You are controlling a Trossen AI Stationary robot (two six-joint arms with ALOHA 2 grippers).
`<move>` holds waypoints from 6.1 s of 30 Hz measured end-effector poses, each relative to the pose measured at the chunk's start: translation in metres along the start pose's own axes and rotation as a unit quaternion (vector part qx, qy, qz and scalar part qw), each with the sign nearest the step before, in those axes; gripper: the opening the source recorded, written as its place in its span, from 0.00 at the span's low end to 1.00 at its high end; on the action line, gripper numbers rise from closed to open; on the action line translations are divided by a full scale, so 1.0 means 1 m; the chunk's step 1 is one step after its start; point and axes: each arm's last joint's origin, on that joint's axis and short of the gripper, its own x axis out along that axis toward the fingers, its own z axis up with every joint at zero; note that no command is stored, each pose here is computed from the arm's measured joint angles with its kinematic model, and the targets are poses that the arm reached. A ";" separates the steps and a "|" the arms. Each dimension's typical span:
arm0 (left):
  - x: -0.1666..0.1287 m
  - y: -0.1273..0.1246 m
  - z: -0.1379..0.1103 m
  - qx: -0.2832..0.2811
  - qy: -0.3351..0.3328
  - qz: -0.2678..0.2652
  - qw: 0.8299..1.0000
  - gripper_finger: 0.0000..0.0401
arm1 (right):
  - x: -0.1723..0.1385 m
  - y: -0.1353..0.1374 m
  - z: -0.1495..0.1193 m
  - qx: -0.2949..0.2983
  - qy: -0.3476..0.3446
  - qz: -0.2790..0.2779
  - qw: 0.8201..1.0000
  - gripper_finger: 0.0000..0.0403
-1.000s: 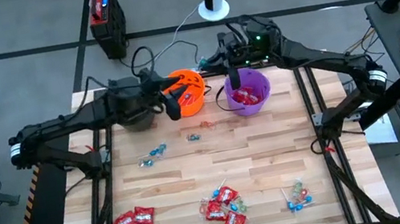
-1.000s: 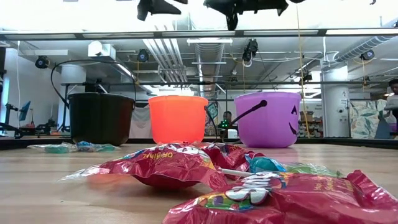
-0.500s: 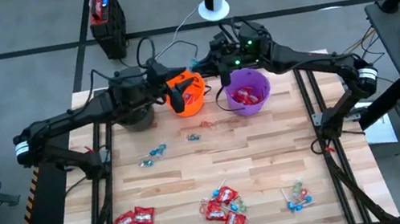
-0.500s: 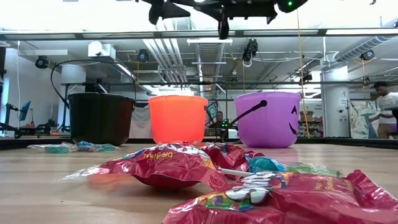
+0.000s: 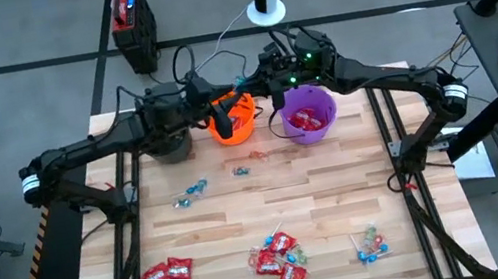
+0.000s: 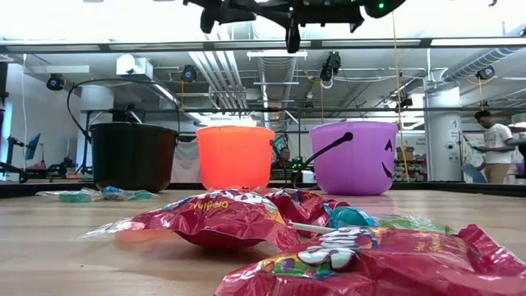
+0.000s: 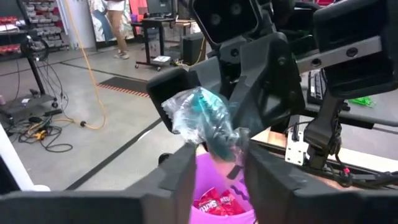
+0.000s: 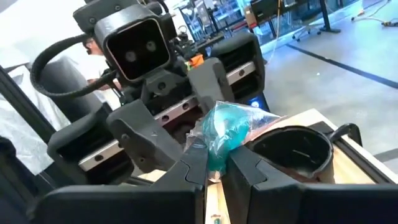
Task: Sort candy by brand, put in halloween buckets
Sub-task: Put the blue gummy into the black bucket
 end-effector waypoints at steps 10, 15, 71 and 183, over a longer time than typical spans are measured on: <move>0.003 0.000 -0.002 0.001 0.006 0.004 1.000 0.03 | 0.000 -0.001 -0.002 0.017 0.012 -0.003 1.000 0.12; 0.003 0.002 -0.003 0.001 0.009 0.008 1.000 0.01 | -0.003 -0.004 -0.001 0.042 0.013 -0.006 0.999 0.26; -0.100 0.099 -0.003 -0.156 0.543 0.233 0.792 0.00 | -0.064 -0.183 0.009 0.091 0.100 -0.276 0.951 0.48; -0.045 0.134 0.050 -0.044 0.432 0.087 0.897 0.27 | -0.061 -0.024 0.035 0.184 0.311 -0.268 0.893 0.48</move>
